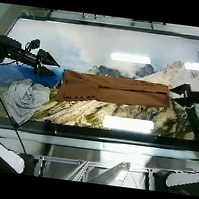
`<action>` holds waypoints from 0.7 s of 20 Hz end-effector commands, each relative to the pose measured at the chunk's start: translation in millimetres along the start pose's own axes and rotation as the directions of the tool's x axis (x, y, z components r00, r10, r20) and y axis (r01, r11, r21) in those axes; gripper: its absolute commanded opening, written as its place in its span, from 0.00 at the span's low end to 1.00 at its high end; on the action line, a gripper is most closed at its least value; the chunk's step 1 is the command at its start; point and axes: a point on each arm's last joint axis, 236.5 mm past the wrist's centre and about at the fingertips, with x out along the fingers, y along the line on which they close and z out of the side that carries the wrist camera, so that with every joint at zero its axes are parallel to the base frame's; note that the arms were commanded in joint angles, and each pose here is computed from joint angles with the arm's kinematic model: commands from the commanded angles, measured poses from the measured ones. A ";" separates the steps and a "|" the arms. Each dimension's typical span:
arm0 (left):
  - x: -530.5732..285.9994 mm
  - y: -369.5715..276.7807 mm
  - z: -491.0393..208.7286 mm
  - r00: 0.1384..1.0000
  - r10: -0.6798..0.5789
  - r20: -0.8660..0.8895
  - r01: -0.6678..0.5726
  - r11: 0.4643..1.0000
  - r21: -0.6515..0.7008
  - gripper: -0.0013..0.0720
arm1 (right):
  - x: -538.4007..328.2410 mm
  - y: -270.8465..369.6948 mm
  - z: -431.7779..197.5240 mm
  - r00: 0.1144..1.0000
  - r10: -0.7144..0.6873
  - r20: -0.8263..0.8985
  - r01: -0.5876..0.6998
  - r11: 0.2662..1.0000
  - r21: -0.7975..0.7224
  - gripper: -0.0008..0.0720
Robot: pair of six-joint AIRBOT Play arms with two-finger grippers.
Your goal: Fold the shirts.
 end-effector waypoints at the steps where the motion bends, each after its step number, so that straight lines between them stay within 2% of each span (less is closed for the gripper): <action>1: 20.4 -3.1 -13.6 0.999 -0.004 -0.052 0.003 1.000 -0.008 0.89 | 39.0 2.3 -18.1 0.996 0.016 -0.086 -0.014 1.000 0.027 0.91; 2: 28.3 -3.8 -13.8 0.998 0.000 -0.058 -0.001 1.000 -0.008 0.89 | 48.4 9.2 -22.0 0.994 0.037 -0.100 -0.033 0.999 0.034 0.90; 4: 47.8 -6.3 -7.8 0.999 0.017 -0.045 -0.016 1.000 0.019 0.89 | 64.1 24.5 -24.7 0.991 0.074 -0.108 -0.072 0.997 0.026 0.75; 5: 56.9 -8.9 -1.8 0.999 0.028 -0.027 -0.026 0.998 0.065 0.89 | 68.8 31.2 -23.1 0.991 0.089 -0.102 -0.086 0.996 0.029 0.73; 7: 83.7 -19.2 8.1 0.999 0.053 0.002 -0.053 0.991 0.120 0.89 | 73.1 42.5 -21.7 0.989 0.110 -0.099 -0.108 0.994 0.022 0.20; 8: 100.6 -25.9 9.7 0.998 0.066 0.005 -0.066 0.987 0.146 0.85 | 72.9 45.8 -21.9 0.988 0.115 -0.104 -0.114 0.993 0.017 0.03; 9: 120.2 -34.1 7.3 0.997 0.078 -0.005 -0.076 0.979 0.188 0.58 | 71.4 49.0 -23.0 0.986 0.121 -0.113 -0.121 0.993 0.013 0.03; 10: 141.4 -42.7 5.4 0.996 0.092 -0.007 -0.087 0.967 0.238 0.18 | 68.1 52.9 -24.5 0.983 0.131 -0.125 -0.131 0.991 0.007 0.03; 11: 162.4 -50.8 4.8 0.995 0.103 -0.001 -0.099 0.955 0.281 0.01 | 63.3 55.2 -25.5 0.982 0.135 -0.134 -0.136 0.991 -0.001 0.03; 14: 218.0 -62.6 19.8 0.977 0.179 0.119 -0.211 0.905 0.370 0.01 | 35.8 62.7 -26.1 0.975 0.168 -0.148 -0.172 0.985 -0.012 0.03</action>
